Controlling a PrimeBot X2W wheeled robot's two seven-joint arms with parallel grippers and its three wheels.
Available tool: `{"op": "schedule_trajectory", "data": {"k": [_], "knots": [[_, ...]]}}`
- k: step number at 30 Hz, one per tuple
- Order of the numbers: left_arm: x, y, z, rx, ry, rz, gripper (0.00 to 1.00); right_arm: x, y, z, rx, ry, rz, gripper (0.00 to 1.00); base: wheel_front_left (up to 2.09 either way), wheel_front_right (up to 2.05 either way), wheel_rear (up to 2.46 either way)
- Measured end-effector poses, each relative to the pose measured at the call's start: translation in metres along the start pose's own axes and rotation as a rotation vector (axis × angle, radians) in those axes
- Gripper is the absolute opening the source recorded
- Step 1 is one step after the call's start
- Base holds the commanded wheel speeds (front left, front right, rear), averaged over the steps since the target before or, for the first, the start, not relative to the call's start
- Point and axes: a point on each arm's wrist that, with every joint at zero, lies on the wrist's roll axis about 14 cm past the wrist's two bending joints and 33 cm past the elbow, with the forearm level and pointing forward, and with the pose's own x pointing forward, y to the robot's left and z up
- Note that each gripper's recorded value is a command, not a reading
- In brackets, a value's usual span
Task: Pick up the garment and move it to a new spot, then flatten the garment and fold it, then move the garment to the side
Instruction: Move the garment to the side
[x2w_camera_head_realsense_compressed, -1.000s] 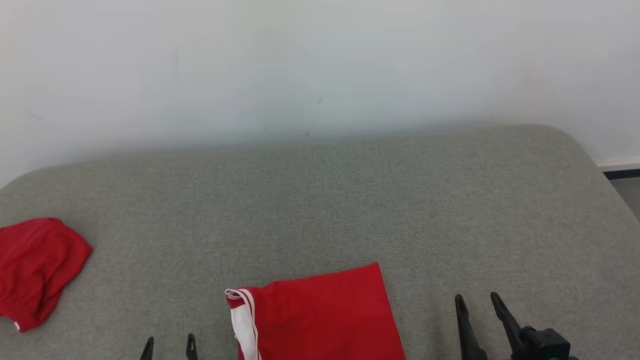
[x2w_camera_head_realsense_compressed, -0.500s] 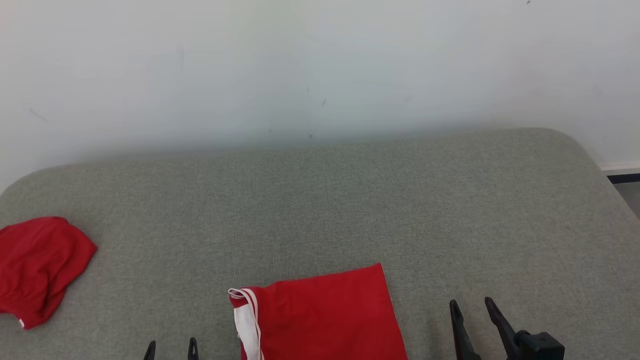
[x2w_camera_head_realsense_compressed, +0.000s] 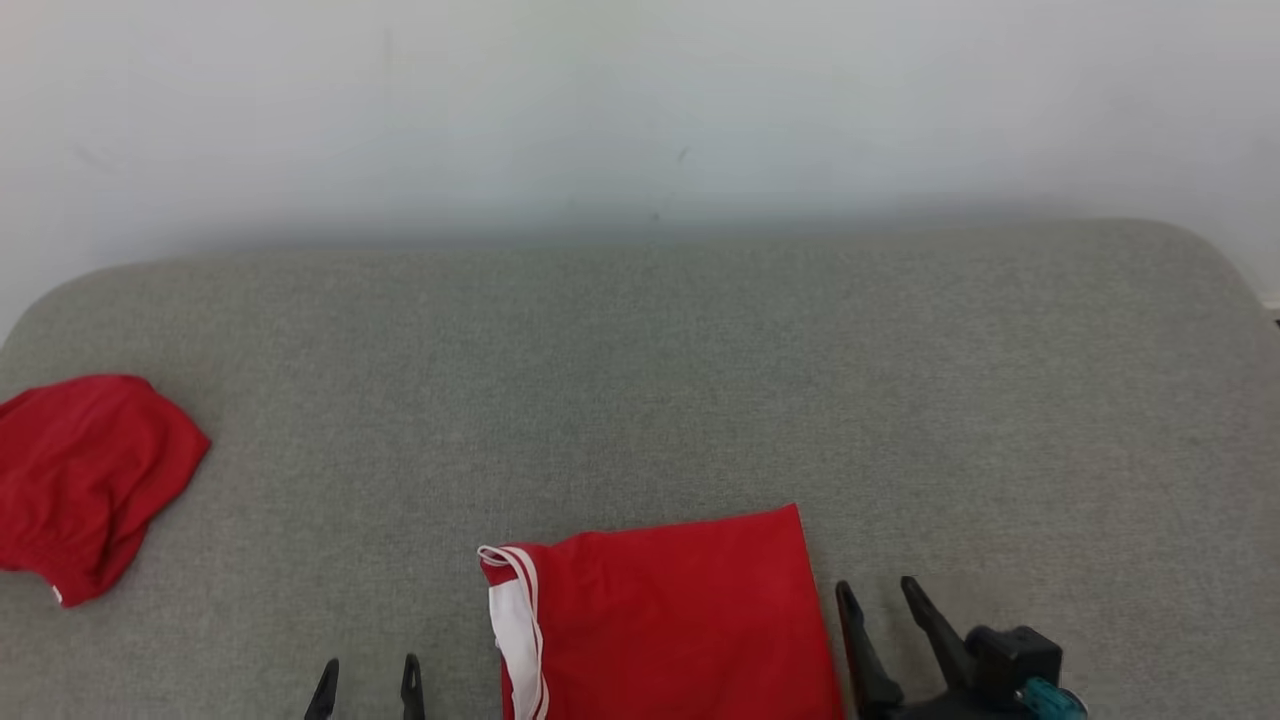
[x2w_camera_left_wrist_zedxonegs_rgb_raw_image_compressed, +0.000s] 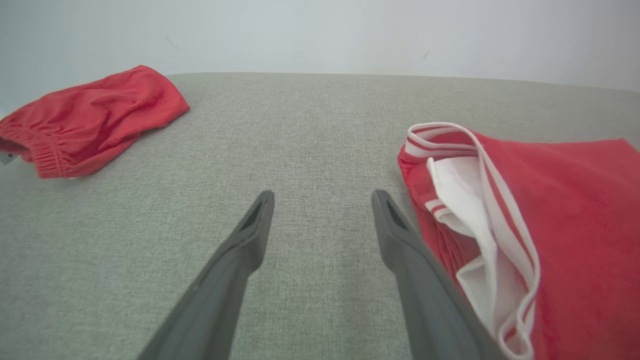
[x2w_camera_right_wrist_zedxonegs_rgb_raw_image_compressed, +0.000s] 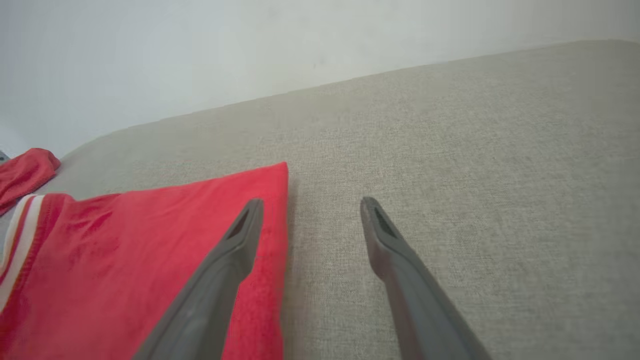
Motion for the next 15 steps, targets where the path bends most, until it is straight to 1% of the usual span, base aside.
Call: {"op": "schedule_trajectory", "data": {"k": [10,15], "knots": [[0.008,0.006,-0.005,0.000,0.021,0.023,1.00,0.031,0.021,-0.031,0.066,0.126,0.061,1.00,0.00,0.00,0.00],[0.009,0.010,-0.008,0.001,0.031,0.036,1.00,0.038,0.035,-0.051,0.098,0.222,0.097,1.00,0.00,0.00,0.00]]}}
